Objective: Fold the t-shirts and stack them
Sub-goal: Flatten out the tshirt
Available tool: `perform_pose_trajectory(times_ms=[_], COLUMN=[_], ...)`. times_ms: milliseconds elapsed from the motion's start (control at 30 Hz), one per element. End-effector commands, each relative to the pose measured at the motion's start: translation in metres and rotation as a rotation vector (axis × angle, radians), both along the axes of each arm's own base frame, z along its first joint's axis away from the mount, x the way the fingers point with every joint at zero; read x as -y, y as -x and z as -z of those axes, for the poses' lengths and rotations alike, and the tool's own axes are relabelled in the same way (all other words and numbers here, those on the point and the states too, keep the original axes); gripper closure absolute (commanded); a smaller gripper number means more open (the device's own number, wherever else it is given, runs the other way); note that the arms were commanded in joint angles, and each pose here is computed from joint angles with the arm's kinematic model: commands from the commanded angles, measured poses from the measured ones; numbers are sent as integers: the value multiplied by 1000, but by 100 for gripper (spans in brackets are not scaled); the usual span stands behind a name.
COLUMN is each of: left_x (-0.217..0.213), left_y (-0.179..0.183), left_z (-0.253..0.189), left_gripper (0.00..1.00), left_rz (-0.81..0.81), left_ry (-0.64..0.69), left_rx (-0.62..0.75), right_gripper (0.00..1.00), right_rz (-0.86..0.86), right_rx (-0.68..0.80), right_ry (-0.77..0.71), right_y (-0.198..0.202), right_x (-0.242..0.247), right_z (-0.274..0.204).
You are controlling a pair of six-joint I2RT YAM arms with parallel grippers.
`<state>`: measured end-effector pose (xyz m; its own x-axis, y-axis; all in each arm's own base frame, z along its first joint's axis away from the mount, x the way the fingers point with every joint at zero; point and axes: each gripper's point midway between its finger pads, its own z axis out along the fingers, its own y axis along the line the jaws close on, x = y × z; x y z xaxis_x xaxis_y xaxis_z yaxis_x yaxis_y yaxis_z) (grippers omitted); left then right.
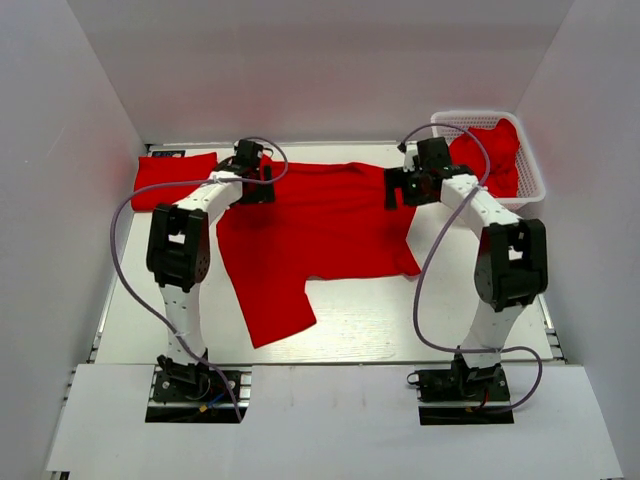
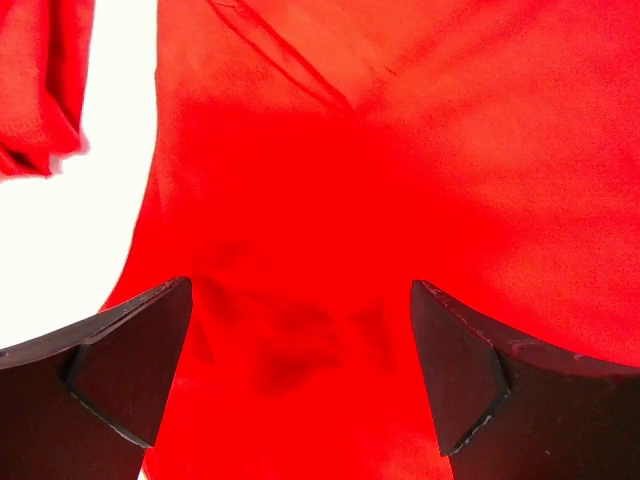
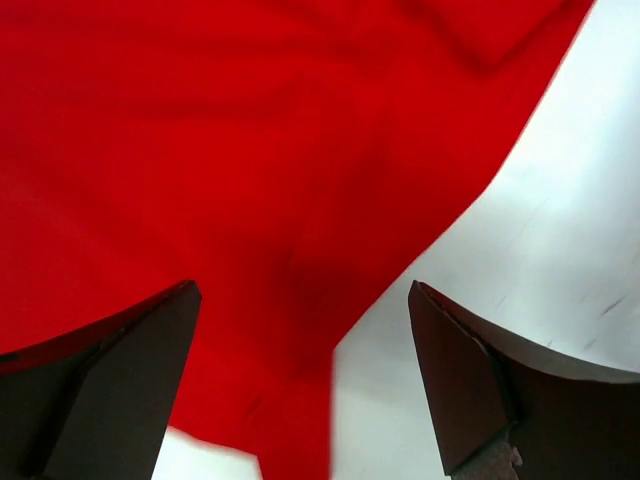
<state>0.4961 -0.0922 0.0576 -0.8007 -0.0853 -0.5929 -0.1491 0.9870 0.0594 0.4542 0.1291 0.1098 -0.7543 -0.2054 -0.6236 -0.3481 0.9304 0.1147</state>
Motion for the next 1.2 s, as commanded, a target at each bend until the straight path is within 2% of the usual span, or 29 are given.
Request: perform_pose_trajectory(times_ms=[0, 67, 133, 167, 233, 333, 433, 600, 767, 967, 1167], left_x=[20, 32, 50, 51, 67, 78, 80, 56, 36, 16, 9], left_y=[19, 45, 59, 79, 101, 119, 128, 145, 170, 185, 192], left_z=[-55, -42, -54, -32, -16, -3, 12, 41, 58, 66, 73], left_gripper=[0, 0, 0, 0, 0, 0, 0, 0, 0, 0, 0], left_rz=[102, 147, 212, 215, 248, 272, 266, 179, 107, 49, 34], left_ry=[82, 142, 254, 281, 376, 432, 430, 328, 299, 217, 188], left_rx=[77, 32, 69, 22, -2, -40, -84, -174, -235, -259, -281], right_gripper=[10, 10, 10, 10, 10, 10, 10, 10, 10, 10, 10], right_rz=[9, 23, 28, 27, 32, 63, 90, 176, 268, 381, 456], right_rx=[-74, -110, -118, -125, -135, -141, -156, -186, -203, -166, -200], right_ry=[-60, -51, -27, -19, 27, 102, 154, 239, 333, 321, 292], right_y=[37, 51, 60, 63, 70, 73, 76, 79, 84, 80, 85], right_x=[-9, -9, -11, -11, -11, -3, 2, 21, 48, 72, 101], right_z=[9, 21, 27, 32, 40, 53, 67, 83, 92, 76, 77])
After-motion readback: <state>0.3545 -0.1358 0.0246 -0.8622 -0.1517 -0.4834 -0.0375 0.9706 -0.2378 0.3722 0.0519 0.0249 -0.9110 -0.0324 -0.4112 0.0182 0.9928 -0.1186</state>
